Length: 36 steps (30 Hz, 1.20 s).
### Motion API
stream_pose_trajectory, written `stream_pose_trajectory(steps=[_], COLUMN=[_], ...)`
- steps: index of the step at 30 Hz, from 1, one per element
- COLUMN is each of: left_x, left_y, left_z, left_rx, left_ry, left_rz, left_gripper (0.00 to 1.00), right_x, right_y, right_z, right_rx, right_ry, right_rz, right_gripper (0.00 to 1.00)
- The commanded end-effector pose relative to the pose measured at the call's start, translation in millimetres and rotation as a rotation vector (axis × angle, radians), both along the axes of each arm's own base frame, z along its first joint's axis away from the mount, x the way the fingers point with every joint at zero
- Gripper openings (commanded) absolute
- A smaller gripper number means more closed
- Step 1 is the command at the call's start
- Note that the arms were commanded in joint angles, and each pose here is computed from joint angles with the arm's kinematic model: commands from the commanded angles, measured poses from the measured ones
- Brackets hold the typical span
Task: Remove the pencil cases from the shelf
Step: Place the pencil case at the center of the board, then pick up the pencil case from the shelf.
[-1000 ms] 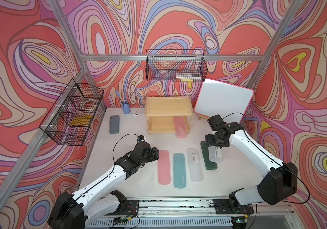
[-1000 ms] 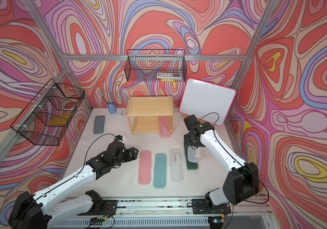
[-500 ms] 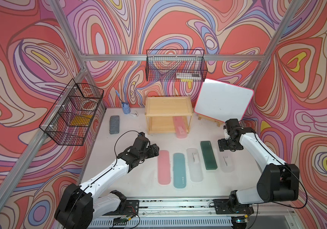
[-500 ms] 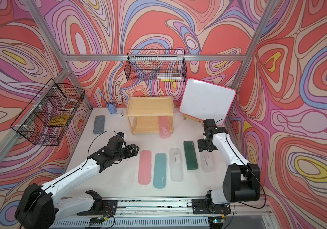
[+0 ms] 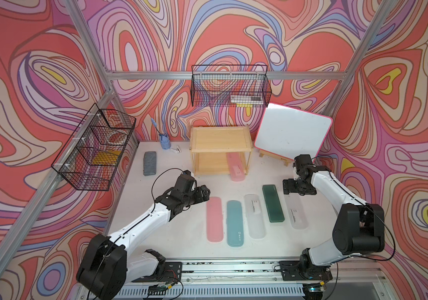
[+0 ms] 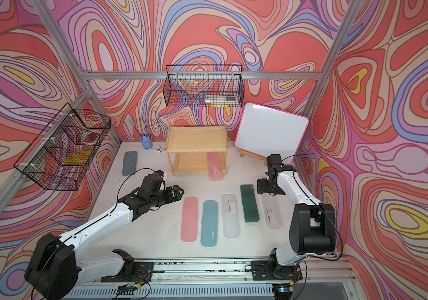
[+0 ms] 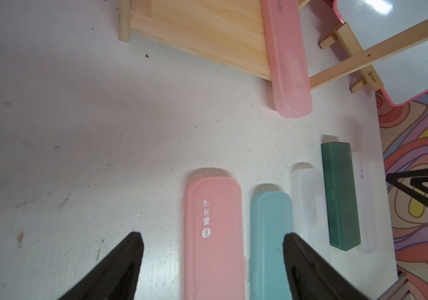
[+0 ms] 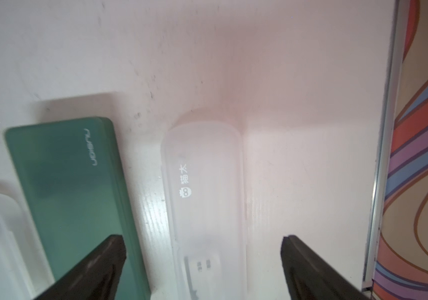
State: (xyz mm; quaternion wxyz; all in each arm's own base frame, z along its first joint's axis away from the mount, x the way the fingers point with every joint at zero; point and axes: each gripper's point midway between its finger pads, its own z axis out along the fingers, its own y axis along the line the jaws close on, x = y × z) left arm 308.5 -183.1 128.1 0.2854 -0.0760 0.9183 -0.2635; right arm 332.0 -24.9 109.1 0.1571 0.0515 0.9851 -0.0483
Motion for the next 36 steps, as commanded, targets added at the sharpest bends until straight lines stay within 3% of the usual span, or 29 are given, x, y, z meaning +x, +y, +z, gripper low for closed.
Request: stream_pose_trajectory(steps=[1, 4, 6, 10, 15, 31, 36], left_x=[18, 33, 44, 65, 87, 130, 137], left_y=[-41, -77, -95, -120, -144, -171, -175], left_z=[22, 30, 31, 16, -9, -55, -65], left_rx=[-0.191, -0.407, -0.466, -0.399, -0.455, -0.446, -0.447], left_ry=[0.002, 0.02, 0.04, 0.058, 0.105, 0.14, 0.146], left_rz=[-0.088, -0.112, -0.114, -0.097, -0.073, -0.014, 0.006], left_gripper=[0.89, 0.9, 0.91, 0.92, 0.92, 0.92, 0.84], right_x=[24, 33, 35, 35, 34, 32, 32], right_y=[21, 39, 44, 47, 49, 53, 53], right_z=[53, 86, 99, 114, 130, 140, 136], right_rx=[0.175, 0.305, 0.345, 0.358, 0.366, 0.371, 0.367], right_ry=[-0.221, -0.363, -0.399, -0.415, -0.463, -0.482, -0.47], right_rz=[-0.075, -0.079, -0.073, -0.059, -0.044, 0.0, 0.006], right_gripper=[0.98, 0.98, 0.98, 0.98, 0.98, 0.98, 0.98])
